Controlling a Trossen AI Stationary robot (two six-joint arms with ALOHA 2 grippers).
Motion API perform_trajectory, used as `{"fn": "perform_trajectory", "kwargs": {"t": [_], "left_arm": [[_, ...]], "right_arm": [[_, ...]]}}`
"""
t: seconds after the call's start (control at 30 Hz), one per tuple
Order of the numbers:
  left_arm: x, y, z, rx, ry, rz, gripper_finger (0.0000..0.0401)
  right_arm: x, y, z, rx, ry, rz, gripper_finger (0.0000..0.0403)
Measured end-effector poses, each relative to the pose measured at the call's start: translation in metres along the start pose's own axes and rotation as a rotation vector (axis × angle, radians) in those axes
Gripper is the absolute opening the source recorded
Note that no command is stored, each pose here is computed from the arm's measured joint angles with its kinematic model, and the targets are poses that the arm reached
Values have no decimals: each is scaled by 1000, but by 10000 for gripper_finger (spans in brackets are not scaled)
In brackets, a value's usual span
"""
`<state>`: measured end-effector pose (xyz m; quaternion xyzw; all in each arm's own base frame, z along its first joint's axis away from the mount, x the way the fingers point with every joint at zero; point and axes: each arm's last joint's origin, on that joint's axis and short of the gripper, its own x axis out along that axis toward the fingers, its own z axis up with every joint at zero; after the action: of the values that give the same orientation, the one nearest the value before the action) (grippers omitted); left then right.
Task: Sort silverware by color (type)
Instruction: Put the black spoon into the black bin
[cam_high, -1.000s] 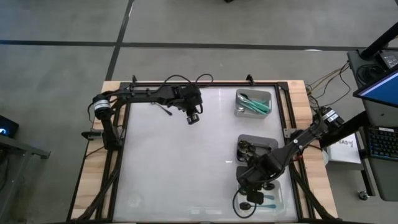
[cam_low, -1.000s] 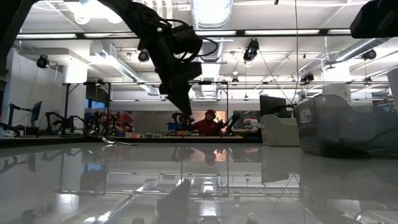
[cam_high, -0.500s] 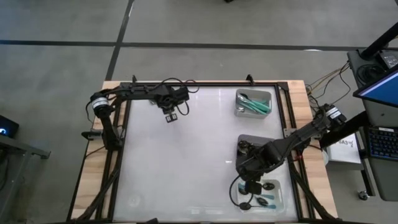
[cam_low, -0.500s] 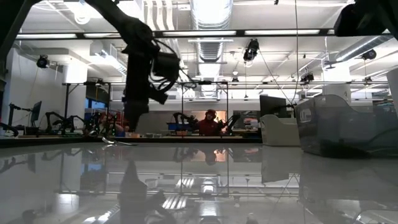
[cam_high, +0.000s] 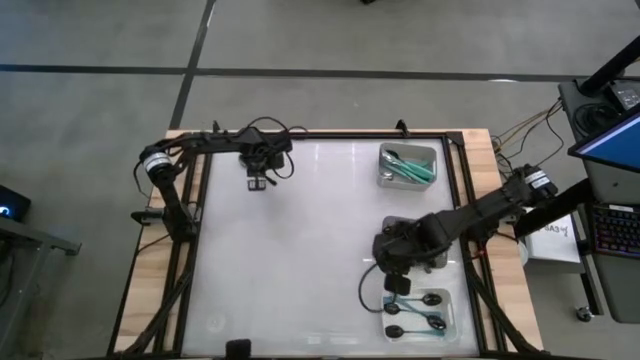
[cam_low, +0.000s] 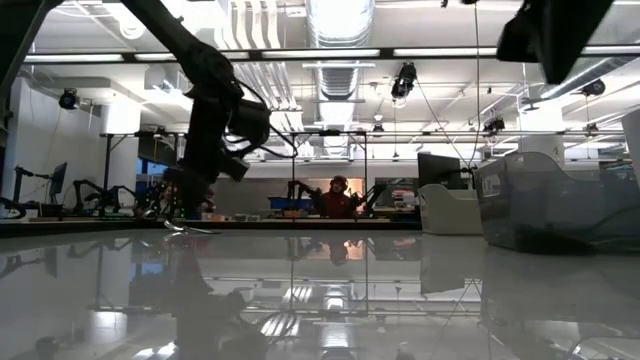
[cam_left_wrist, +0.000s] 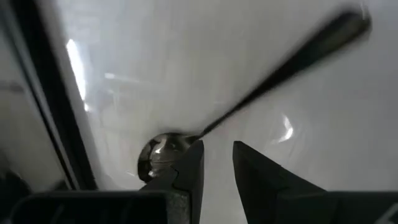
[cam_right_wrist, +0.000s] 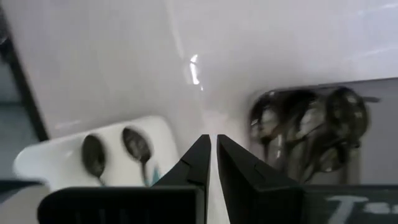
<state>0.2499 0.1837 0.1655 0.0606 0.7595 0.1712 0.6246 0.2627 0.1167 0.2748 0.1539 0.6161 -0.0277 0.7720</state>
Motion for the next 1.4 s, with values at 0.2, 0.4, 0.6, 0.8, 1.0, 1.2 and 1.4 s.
{"fn": "perform_trajectory", "kwargs": {"t": [0.2, 0.4, 0.6, 0.8, 1.0, 1.2, 1.4], "left_arm": [[4, 14, -9, 194, -33, -74, 68], [8, 24, -7, 218, -126, -95, 68], [8, 18, -10, 304, -160, -217, 68], [8, 21, -6, 360, -206, -177, 68], [8, 19, -9, 371, -175, -205, 68], [12, 18, -11, 366, -173, -207, 68], [26, 17, -5, 367, -161, -215, 68]], "right_arm": [[-1, -20, 11, 69, 0, -49, 20], [-2, -26, 14, -2, 10, -58, 20], [-1, -26, 14, -21, 11, -58, 20], [-1, -26, 14, -66, 12, -58, 20], [-1, -26, 14, -70, 9, -63, 20], [-2, -27, 14, -81, -1, -80, 20], [-1, -26, 15, -97, -7, -79, 20]]}}
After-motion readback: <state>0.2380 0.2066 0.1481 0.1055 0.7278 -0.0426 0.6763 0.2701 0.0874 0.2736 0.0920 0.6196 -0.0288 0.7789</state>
